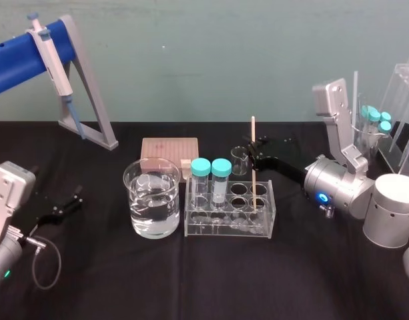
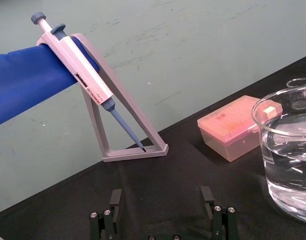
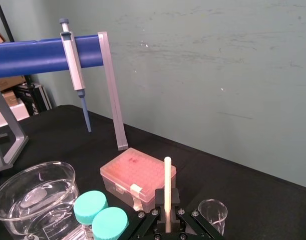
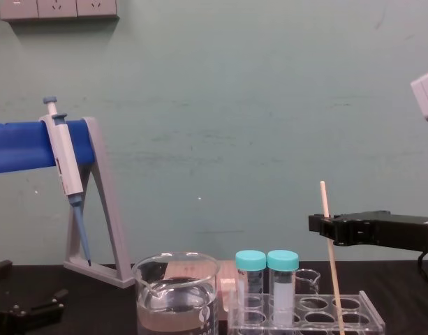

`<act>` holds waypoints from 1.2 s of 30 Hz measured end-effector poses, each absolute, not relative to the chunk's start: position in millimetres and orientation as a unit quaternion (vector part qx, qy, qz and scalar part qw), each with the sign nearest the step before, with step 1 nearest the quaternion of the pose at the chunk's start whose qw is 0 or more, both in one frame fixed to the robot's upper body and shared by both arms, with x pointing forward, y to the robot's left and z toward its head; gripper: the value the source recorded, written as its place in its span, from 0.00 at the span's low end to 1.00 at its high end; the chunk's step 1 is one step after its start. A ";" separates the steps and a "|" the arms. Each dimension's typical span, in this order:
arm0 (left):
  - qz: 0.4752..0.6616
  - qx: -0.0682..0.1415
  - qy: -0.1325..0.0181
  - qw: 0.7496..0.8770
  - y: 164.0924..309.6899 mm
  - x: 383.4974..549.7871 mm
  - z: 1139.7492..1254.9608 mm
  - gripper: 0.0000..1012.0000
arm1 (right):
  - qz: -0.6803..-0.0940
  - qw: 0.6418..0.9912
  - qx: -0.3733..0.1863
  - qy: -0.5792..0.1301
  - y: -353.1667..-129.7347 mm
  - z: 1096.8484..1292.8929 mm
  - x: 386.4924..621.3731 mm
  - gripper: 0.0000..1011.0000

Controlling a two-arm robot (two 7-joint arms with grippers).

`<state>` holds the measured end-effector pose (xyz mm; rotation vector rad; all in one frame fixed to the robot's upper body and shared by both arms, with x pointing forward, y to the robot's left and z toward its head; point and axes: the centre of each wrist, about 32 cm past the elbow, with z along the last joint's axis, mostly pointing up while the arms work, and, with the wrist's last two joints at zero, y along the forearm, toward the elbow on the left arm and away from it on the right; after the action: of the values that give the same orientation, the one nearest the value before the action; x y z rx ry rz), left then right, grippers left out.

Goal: Hold the thermometer with one hand and immerse one end into the beaker, then reinsert it into the test tube rack.

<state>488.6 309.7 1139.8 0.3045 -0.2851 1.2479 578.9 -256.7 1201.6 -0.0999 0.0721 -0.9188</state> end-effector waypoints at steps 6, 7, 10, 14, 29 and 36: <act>0.580 0.141 -0.132 0.791 309.6 488.6 1139.8 0.99 | -0.442 0.895 -0.048 0.036 -256.8 1200.1 580.1 0.05; 0.580 0.141 -0.132 0.791 309.6 488.6 1139.8 0.99 | -0.442 0.895 -0.048 0.036 -256.8 1200.0 580.5 0.05; 0.580 0.141 -0.132 0.791 309.7 488.6 1139.8 0.99 | -0.442 0.895 -0.049 0.036 -256.9 1200.3 581.1 0.05; 0.580 0.141 -0.132 0.791 309.7 488.6 1139.8 0.99 | -0.442 0.895 -0.049 0.036 -256.8 1200.2 580.9 0.05; 0.580 0.142 -0.132 0.791 309.7 488.6 1139.7 0.99 | -0.442 0.895 -0.054 0.039 -256.8 1198.8 580.3 0.22; 0.580 0.142 -0.132 0.791 309.7 488.6 1139.8 0.99 | -0.442 0.895 -0.053 0.039 -256.9 1199.1 580.3 0.42</act>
<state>488.6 309.7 1139.8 0.3046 -0.2850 1.2480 580.3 -256.9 1199.1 -0.1107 0.0804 -0.9158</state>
